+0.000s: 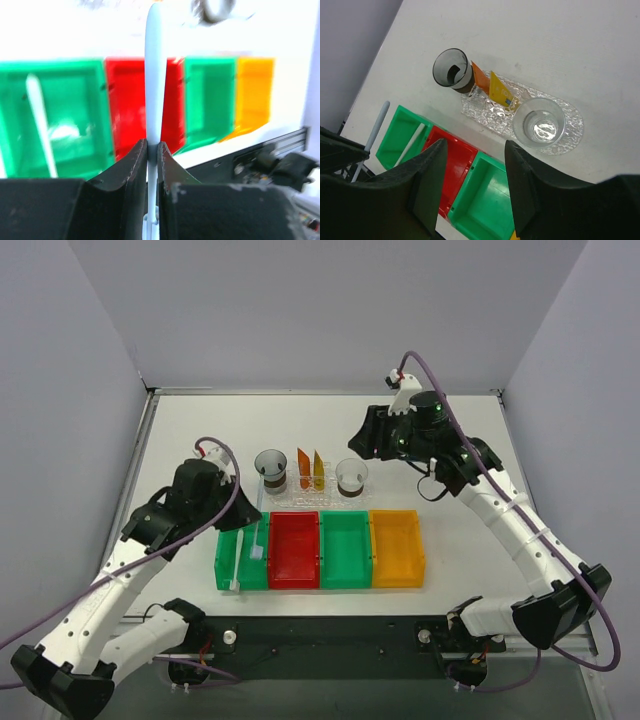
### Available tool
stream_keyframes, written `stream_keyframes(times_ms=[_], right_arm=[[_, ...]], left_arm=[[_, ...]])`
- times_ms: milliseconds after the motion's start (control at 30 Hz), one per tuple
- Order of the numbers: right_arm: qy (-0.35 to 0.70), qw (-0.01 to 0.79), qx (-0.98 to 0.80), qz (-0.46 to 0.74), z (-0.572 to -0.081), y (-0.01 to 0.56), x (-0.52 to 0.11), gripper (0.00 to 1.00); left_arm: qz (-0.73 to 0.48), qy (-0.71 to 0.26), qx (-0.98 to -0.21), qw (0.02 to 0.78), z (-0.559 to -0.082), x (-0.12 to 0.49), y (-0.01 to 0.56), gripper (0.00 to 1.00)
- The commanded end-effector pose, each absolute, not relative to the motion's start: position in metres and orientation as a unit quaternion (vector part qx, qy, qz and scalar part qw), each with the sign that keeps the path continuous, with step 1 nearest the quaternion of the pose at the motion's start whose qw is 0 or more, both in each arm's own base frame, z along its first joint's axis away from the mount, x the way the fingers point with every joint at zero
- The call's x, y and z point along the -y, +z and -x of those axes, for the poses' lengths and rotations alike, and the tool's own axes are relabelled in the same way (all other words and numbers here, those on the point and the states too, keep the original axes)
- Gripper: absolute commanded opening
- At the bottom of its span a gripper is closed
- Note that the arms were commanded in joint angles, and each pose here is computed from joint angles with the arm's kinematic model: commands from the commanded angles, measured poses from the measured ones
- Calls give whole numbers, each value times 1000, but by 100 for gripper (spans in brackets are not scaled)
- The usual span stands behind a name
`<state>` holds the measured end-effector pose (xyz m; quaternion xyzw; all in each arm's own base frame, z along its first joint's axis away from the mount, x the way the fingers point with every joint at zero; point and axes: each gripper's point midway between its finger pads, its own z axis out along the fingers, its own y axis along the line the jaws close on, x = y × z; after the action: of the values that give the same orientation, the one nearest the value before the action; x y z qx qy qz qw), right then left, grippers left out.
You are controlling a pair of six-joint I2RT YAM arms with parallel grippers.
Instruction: Prepare toiletry sets of a toothbrush and toothpaste on the tray
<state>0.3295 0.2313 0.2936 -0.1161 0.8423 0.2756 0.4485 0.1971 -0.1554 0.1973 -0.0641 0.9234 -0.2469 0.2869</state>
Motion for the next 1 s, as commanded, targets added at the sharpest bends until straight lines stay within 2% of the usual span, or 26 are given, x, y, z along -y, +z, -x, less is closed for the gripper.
stream_keyframes(times_ms=[0,167,367,467,700,967], right_arm=[[348,458,-810,117,-309,343,-242,45],[425,419,-791,132,-285,365,-261,45],[515,320,-784,132,-251,371,-282,44],[531,276,-792,122,-242,358,-287,40],[547,230,-794,135,-241,348,-297,39],[559,205,-791,142,-241,346,-305,34]], left_arm=[[91,-358,-838,402,-254,192,286,0],[137,-479,-727,473,-303,224,361,0],[174,-590,-629,476,-320,243,410,0],[184,-614,-616,458,-318,252,411,0],[208,-653,-587,431,-308,266,404,0],[210,-664,-568,439,-303,270,409,0]])
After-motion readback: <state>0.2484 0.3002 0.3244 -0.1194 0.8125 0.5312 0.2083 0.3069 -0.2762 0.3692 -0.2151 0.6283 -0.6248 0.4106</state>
